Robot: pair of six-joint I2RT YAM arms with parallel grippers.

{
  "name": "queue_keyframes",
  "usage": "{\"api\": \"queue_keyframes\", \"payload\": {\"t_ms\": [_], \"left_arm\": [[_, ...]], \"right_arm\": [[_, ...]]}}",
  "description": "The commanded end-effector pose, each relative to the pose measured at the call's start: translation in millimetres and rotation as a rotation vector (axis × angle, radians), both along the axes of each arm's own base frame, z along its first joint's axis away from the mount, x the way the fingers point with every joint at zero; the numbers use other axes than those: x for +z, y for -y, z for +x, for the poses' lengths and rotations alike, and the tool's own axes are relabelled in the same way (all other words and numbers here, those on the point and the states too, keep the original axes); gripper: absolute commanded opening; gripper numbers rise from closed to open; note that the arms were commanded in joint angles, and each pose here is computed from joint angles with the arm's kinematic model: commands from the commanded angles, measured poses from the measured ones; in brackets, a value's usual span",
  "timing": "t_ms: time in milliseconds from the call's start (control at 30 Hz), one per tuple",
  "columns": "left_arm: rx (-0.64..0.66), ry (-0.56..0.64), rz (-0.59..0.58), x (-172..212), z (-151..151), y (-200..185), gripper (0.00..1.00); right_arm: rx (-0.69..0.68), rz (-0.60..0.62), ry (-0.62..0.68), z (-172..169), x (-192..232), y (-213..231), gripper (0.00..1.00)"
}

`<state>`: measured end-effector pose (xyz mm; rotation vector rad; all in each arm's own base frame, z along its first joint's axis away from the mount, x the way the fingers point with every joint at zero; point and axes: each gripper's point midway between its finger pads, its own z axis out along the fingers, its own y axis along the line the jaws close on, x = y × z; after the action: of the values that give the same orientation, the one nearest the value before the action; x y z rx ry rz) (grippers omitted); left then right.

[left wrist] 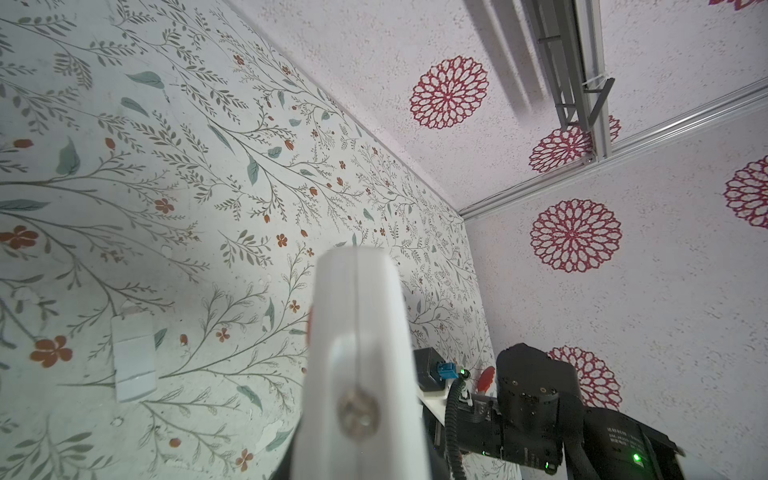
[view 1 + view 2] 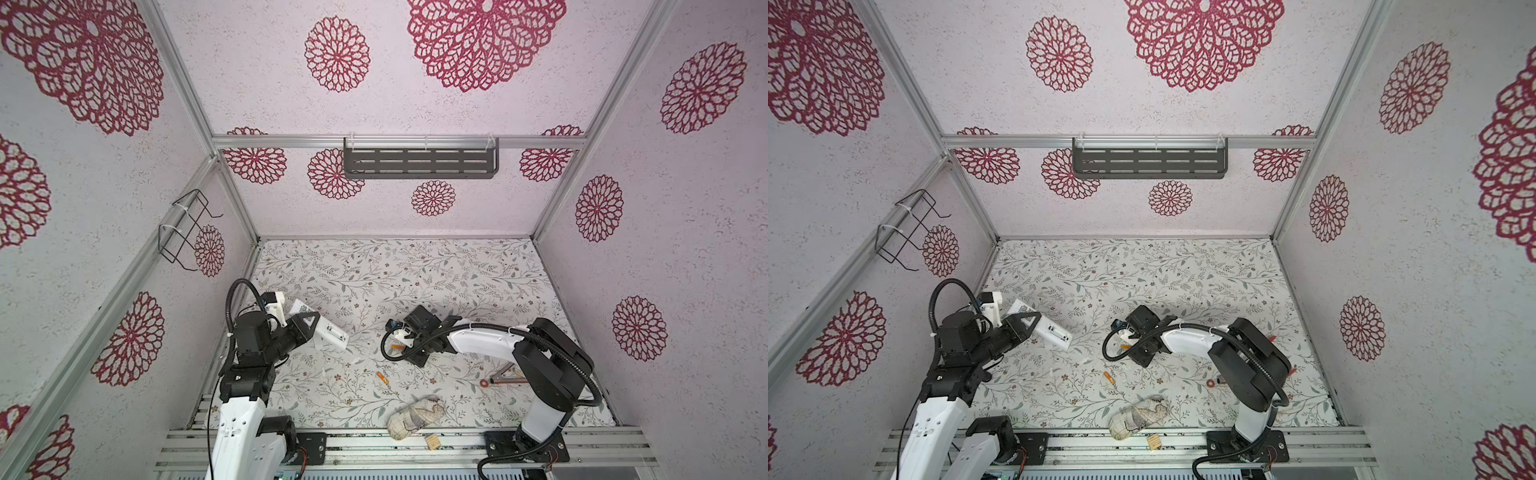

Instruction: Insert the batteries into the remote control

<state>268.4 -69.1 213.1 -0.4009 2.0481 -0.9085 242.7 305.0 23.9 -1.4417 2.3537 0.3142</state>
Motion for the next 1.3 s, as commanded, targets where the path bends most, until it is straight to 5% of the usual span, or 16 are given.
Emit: {"api": "queue_keyframes", "payload": {"t_ms": [0,400,667,867,1000,1267], "left_arm": [[-0.01,0.051,0.004,12.9,1.7,0.6,0.0],[-0.003,0.059,0.006,15.0,-0.8,-0.3,0.0],[-0.009,0.055,0.003,13.8,1.3,0.5,0.0],[-0.005,0.056,0.006,13.6,1.1,-0.2,0.0],[-0.009,0.053,0.003,12.9,1.5,0.5,0.0],[-0.011,0.053,0.0,13.3,0.9,0.9,0.0]], "right_arm": [[0.082,-0.092,-0.002,-0.9,-16.9,5.7,0.4],[0.146,-0.12,-0.028,3.1,-20.0,-2.7,0.27],[-0.021,-0.146,-0.037,4.1,-25.9,16.2,0.16],[-0.268,-0.078,-0.076,13.3,-25.4,15.3,0.15],[-0.26,0.0,-0.076,8.4,-18.8,5.3,0.21],[-0.228,-0.045,-0.069,-0.7,-22.0,19.7,0.25]]}}
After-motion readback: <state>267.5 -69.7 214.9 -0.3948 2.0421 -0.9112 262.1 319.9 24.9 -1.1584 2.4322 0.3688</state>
